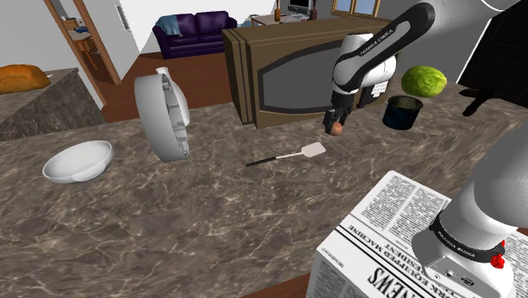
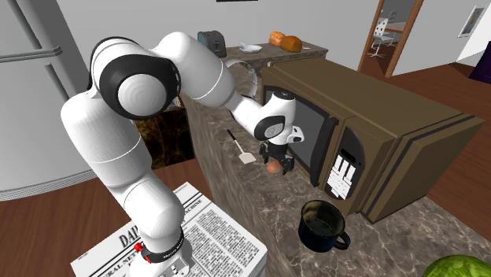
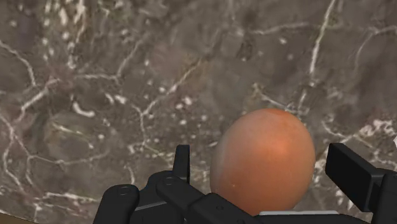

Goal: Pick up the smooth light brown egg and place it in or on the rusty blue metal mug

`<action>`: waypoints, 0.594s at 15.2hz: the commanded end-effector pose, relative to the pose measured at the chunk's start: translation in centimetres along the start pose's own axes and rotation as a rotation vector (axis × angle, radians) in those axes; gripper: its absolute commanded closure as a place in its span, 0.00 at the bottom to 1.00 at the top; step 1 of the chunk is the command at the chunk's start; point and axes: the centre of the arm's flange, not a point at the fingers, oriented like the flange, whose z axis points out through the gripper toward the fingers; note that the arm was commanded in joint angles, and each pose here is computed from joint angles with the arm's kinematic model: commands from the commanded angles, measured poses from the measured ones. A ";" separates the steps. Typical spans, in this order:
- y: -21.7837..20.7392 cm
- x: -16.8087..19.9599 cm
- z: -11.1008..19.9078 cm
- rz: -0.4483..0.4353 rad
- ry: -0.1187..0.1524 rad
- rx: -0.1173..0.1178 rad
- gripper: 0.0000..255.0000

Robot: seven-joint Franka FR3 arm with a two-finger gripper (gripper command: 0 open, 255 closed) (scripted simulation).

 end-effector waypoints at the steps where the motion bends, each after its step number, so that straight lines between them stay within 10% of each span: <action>1: 0.0 0.0 0.0 0.000 -0.001 0.000 0.00; 3: 0.0 0.0 0.0 0.000 -0.001 0.000 0.00; 4: 0.0 0.0 0.0 0.000 -0.001 0.000 1.00; 9: 0.0 0.0 0.0 0.000 -0.001 0.000 1.00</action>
